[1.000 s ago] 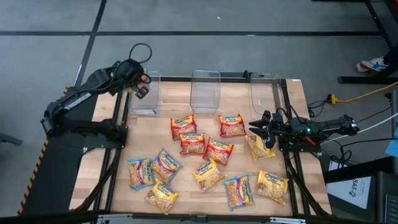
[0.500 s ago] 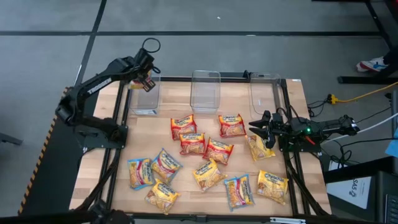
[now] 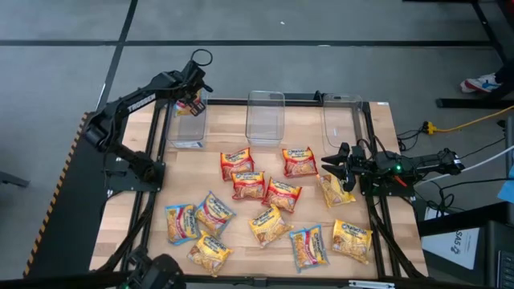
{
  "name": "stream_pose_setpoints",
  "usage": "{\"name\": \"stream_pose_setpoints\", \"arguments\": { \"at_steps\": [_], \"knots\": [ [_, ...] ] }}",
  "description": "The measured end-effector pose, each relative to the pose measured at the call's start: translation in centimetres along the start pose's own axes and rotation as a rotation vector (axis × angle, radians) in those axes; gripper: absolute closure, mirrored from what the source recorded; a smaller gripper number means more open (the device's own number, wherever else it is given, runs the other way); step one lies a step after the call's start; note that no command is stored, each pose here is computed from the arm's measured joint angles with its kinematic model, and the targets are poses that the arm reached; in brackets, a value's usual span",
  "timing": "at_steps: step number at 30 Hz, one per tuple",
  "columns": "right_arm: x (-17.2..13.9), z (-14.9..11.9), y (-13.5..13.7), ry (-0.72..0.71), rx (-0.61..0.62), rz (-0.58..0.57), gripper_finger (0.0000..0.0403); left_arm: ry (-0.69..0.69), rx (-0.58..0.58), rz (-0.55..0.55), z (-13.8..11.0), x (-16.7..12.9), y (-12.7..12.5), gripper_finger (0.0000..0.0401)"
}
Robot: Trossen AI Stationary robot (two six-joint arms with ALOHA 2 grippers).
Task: Sort Maruchan noodles
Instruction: Put the blue noodle pack in the left transparent basket
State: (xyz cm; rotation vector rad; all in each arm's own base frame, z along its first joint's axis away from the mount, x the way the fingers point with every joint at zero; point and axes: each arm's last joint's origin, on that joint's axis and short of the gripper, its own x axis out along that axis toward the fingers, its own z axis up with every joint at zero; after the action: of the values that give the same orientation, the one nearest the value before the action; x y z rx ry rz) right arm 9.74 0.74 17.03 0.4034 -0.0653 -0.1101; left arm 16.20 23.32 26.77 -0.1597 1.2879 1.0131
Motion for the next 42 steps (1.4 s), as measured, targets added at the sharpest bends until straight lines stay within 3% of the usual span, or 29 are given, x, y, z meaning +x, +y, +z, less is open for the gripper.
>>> {"name": "stream_pose_setpoints", "arguments": {
  "at_steps": [7,18,23,26,29,32,34,37,42],
  "knots": [
    [0.0,0.0,0.0,0.001,0.0,0.0,0.0246,-0.006,-0.012,0.007,0.1,0.2,0.2,0.0398],
    [0.0,0.0,0.0,0.0,-0.003,0.0,0.0246,-0.011,-0.022,0.011,0.1,0.2,0.2,0.036],
    [0.0,0.0,0.0,0.0,-0.006,0.0,0.0246,-0.036,-0.076,0.019,0.1,-1.2,0.3,0.0356],
    [0.0,0.0,0.0,0.0,-0.01,0.0,0.0246,-0.067,-0.172,-0.1,0.2,-3.8,0.2,0.0356],
    [0.0,0.0,0.0,0.001,-0.01,0.0,0.0246,-0.044,-0.27,-0.375,-0.3,-6.5,-0.8,0.0356],
    [0.0,0.0,0.0,0.0,-0.01,0.0,0.0246,0.04,-0.229,-0.677,-1.6,-8.9,-2.9,0.0355],
    [0.0,0.0,0.0,0.0,-0.01,0.0,0.0246,0.081,-0.157,-0.803,-2.6,-10.3,-4.4,0.0355],
    [0.0,0.0,0.0,0.0,-0.01,0.0,0.0246,0.184,-0.066,-0.872,-4.5,-11.9,-6.7,0.0355],
    [0.0,0.0,0.0,0.0,-0.01,0.0,0.0246,0.334,0.019,-0.839,-7.6,-14.4,-9.5,0.0355]
  ]
}}
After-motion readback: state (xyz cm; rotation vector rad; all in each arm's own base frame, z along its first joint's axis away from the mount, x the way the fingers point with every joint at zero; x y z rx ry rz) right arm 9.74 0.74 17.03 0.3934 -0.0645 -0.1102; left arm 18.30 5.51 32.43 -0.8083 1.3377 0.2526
